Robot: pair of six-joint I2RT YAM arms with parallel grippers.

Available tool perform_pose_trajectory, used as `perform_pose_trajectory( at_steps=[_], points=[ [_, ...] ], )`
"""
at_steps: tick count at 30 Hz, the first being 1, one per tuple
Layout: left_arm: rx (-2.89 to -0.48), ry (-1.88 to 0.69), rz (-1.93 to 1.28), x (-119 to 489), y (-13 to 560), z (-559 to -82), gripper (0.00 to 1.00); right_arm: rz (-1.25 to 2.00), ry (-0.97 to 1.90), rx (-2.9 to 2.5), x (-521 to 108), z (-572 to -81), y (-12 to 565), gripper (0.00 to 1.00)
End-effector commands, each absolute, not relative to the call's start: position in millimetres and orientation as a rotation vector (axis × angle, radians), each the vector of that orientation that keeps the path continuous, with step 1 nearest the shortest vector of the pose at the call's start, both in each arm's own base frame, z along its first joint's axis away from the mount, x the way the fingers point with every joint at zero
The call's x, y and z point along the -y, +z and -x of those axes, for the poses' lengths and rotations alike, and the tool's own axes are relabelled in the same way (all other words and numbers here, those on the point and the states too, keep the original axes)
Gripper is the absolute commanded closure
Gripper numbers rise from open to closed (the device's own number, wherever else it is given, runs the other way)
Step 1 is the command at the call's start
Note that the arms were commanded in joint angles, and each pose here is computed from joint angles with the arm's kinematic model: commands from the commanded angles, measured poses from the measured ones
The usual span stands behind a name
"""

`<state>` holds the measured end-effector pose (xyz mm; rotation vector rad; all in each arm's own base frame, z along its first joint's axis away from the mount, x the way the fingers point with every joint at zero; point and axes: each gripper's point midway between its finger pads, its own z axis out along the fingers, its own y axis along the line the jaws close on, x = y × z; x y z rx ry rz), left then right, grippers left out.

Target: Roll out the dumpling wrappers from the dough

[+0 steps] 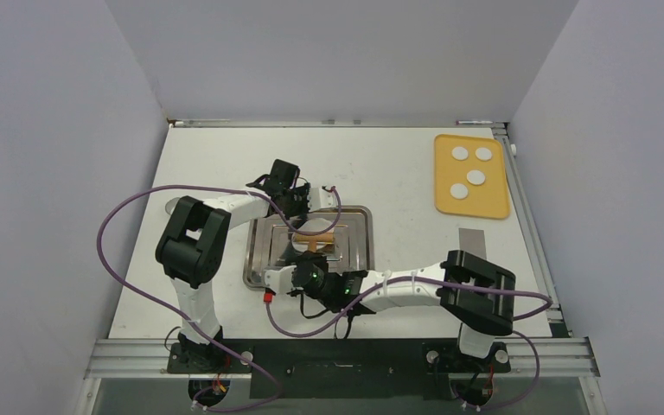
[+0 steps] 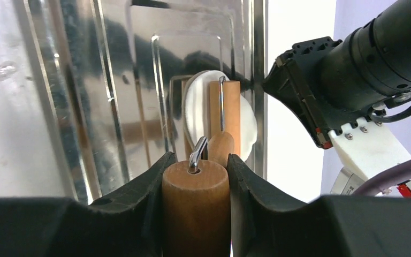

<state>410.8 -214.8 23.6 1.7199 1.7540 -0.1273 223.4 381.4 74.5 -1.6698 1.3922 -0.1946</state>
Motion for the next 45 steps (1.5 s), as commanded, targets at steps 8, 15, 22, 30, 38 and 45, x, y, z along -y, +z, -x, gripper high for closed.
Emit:
perform_pose_trajectory(
  at_steps=[8, 15, 22, 30, 38, 45],
  points=[
    [-1.957, -0.262, -1.83, 195.3, -24.9, -358.2, 1.0, 1.861, -0.086, -1.681, -343.8, -225.2, -9.9, 0.92],
    [-1.956, -0.263, -1.832, 195.2, -25.0, -358.1, 1.0, 2.006, -0.005, -1.717, -331.8, -153.2, -38.8, 0.92],
    [-1.956, -0.262, -1.831, 195.2, -24.6, -358.0, 1.0, 1.944, 0.031, -1.754, -332.5, -165.1, -34.9, 0.92],
    [-1.957, -0.262, -1.833, 195.0, -25.0, -358.1, 1.0, 1.871, -0.076, -1.756, -334.1, -210.9, -26.6, 0.92],
    [-1.954, -0.262, -1.833, 195.2, -24.5, -358.0, 1.0, 1.992, -0.002, -1.808, -319.5, -130.6, -43.8, 0.92],
    [-1.956, -0.262, -1.832, 195.3, -24.7, -358.3, 1.0, 1.936, -0.029, -1.759, -332.6, -131.0, -6.1, 0.92]
  ],
)
